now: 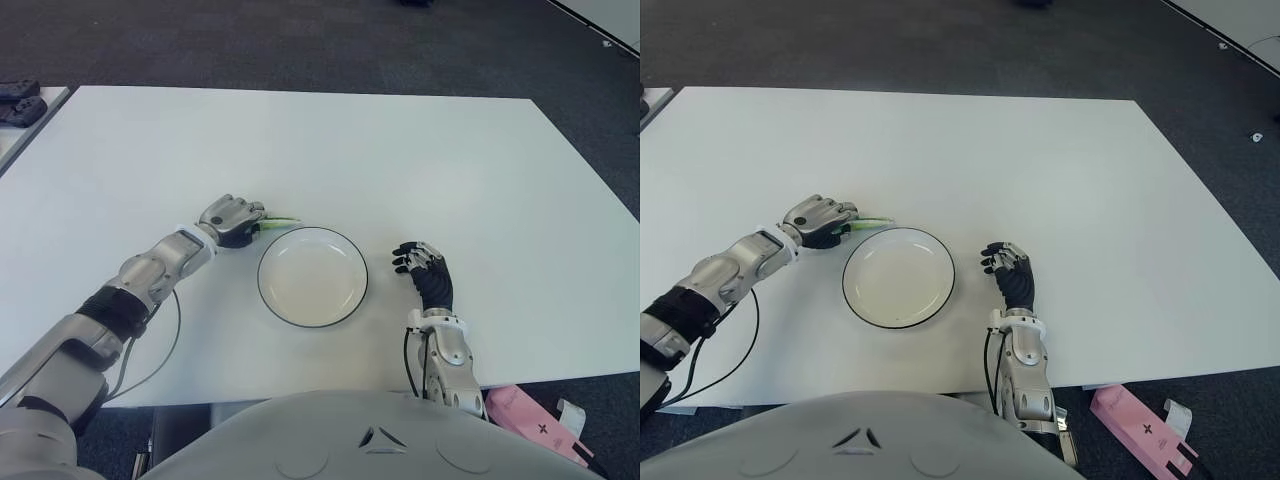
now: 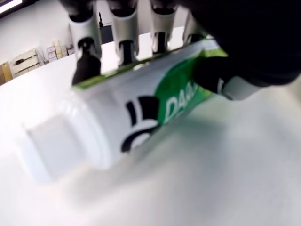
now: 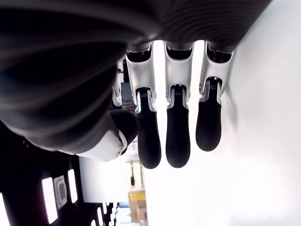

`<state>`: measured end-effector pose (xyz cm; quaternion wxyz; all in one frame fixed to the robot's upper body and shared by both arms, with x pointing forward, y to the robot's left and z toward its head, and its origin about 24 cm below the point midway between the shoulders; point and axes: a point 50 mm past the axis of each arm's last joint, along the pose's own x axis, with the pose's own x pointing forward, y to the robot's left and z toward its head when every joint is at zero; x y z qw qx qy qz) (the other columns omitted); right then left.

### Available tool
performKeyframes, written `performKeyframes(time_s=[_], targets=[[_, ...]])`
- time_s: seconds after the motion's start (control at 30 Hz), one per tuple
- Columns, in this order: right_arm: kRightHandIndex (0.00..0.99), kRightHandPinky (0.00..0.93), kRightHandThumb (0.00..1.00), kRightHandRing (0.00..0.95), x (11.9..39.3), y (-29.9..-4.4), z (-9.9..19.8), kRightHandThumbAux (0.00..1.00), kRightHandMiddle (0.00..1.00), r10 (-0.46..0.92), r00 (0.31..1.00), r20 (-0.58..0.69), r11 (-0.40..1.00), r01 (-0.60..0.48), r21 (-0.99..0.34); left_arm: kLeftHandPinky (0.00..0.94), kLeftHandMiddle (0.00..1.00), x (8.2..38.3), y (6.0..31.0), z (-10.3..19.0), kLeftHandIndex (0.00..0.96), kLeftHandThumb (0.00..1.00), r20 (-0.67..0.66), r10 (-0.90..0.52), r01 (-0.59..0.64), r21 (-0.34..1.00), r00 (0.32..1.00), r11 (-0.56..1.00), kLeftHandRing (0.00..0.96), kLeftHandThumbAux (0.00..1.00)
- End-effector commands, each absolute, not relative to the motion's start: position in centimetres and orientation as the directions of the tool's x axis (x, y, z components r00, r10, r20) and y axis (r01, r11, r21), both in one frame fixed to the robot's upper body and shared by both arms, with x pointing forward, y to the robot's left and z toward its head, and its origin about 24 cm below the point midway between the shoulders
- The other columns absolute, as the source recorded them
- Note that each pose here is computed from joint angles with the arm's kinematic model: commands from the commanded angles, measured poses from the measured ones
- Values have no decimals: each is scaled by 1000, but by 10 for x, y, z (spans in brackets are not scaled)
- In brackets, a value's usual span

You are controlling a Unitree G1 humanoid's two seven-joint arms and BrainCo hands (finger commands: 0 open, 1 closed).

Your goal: Put the toothpaste on the table into the plate.

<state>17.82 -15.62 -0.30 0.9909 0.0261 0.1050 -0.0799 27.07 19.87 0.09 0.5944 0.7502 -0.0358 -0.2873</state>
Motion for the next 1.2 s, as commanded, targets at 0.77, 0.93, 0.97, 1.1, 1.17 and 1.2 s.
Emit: performKeyframes(time_s=[0.77, 0.93, 0.97, 1.1, 1.17, 1.2], targets=[[430, 517, 711, 510, 177, -157, -7, 726, 500, -155, 959, -238, 984, 171, 44, 878, 880, 244, 221, -26, 443, 741, -459, -304, 413, 887, 835, -205, 873, 700], [430, 527, 711, 517, 177, -157, -7, 726, 503, -152, 960, -233, 985, 168, 47, 870, 875, 246, 222, -20, 443, 739, -412, -263, 384, 911, 873, -151, 868, 700], [430, 524, 711, 517, 177, -157, -7, 725, 503, -152, 961, -232, 985, 167, 47, 871, 874, 247, 222, -18, 443, 738, -402, -254, 379, 915, 879, -139, 867, 700], [430, 524, 711, 518, 177, -156, -7, 726, 503, -150, 962, -230, 985, 166, 51, 859, 869, 248, 223, -14, 442, 736, -356, -218, 346, 935, 909, -84, 861, 700], [429, 523, 711, 518, 177, -156, -7, 726, 503, -150, 961, -231, 985, 166, 53, 850, 865, 249, 224, -11, 442, 736, -321, -193, 318, 947, 927, -47, 858, 700], [429, 523, 711, 518, 178, -156, -7, 726, 503, -149, 961, -231, 985, 166, 54, 846, 864, 251, 225, -8, 442, 736, -298, -180, 298, 954, 938, -26, 856, 700]])
